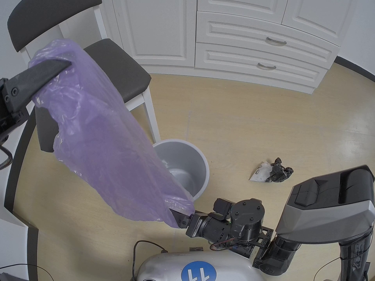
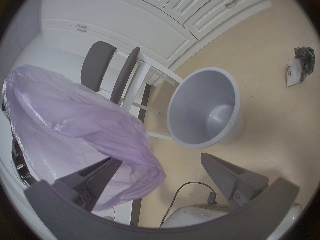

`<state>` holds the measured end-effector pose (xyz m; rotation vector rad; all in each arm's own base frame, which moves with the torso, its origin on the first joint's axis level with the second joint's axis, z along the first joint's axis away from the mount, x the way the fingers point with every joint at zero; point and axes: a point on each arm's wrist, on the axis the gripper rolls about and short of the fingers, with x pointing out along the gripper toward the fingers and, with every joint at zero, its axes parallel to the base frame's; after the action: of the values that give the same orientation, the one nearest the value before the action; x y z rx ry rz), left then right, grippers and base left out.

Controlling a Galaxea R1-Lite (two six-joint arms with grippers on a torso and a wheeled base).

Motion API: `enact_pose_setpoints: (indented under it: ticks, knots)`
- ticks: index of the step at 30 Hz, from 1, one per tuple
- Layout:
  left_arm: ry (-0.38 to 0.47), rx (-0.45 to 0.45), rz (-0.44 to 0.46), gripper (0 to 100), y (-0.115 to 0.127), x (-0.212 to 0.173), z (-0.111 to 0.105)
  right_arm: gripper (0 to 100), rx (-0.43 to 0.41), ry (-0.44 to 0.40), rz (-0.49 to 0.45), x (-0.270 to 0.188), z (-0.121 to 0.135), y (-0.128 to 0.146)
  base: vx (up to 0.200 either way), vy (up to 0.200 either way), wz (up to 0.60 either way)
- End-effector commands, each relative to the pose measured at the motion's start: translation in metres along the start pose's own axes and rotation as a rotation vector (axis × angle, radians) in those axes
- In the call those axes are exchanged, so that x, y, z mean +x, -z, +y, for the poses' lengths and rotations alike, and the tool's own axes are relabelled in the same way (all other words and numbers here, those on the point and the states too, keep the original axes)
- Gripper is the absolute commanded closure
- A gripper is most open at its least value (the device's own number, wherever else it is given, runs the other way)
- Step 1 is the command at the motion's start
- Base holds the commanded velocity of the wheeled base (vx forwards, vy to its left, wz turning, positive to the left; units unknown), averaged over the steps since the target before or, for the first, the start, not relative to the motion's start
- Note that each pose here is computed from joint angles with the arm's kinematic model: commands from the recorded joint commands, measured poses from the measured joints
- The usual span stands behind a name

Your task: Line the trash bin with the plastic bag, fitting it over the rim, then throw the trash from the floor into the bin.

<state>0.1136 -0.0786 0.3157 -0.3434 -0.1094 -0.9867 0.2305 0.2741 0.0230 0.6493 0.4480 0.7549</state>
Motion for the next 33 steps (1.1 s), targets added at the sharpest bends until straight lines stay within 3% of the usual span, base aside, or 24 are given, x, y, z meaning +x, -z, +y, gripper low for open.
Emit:
enact_pose_setpoints:
  ticks: [1, 2, 13, 20, 23, 28, 30, 33]
  knots:
    - [0.001, -0.005, 0.002, 100, 0.003, -0.003, 0.0, 0, -0.001, -0.016, -0.025, 0.001, 0.003, -0.003, 0.0, 0.0, 0.0]
    - [0.002, -0.005, -0.002, 100, 0.003, -0.005, -0.002, 100, -0.006, -0.01, -0.033, 0.002, 0.003, -0.003, 0.0, 0.0, 0.0]
    - [-0.013, -0.062, 0.037, 100, 0.018, -0.012, 0.001, 100, -0.018, -0.011, -0.078, 0.0, 0.005, -0.016, 0.0, 0.0, 0.0]
    - [-0.103, -0.152, 0.102, 100, 0.04, -0.015, 0.017, 100, -0.164, 0.026, -0.174, -0.007, 0.0, -0.049, 0.0, 0.0, 0.0]
    - [-0.173, -0.18, 0.168, 100, 0.059, -0.012, 0.033, 100, -0.29, 0.083, -0.246, -0.019, -0.011, -0.078, 0.0, 0.0, 0.0]
    - [-0.226, -0.172, 0.253, 100, 0.077, 0.0, 0.052, 100, -0.43, 0.135, -0.327, -0.042, -0.01, -0.109, 0.0, 0.0, 0.0]
    - [-0.233, -0.169, 0.265, 100, 0.08, 0.001, 0.055, 100, -0.442, 0.137, -0.339, -0.046, -0.008, -0.113, 0.0, 0.0, 0.0]
    - [-0.256, -0.156, 0.328, 100, 0.093, 0.01, 0.068, 100, -0.53, 0.145, -0.397, -0.056, 0.006, -0.136, 0.0, 0.0, 0.0]
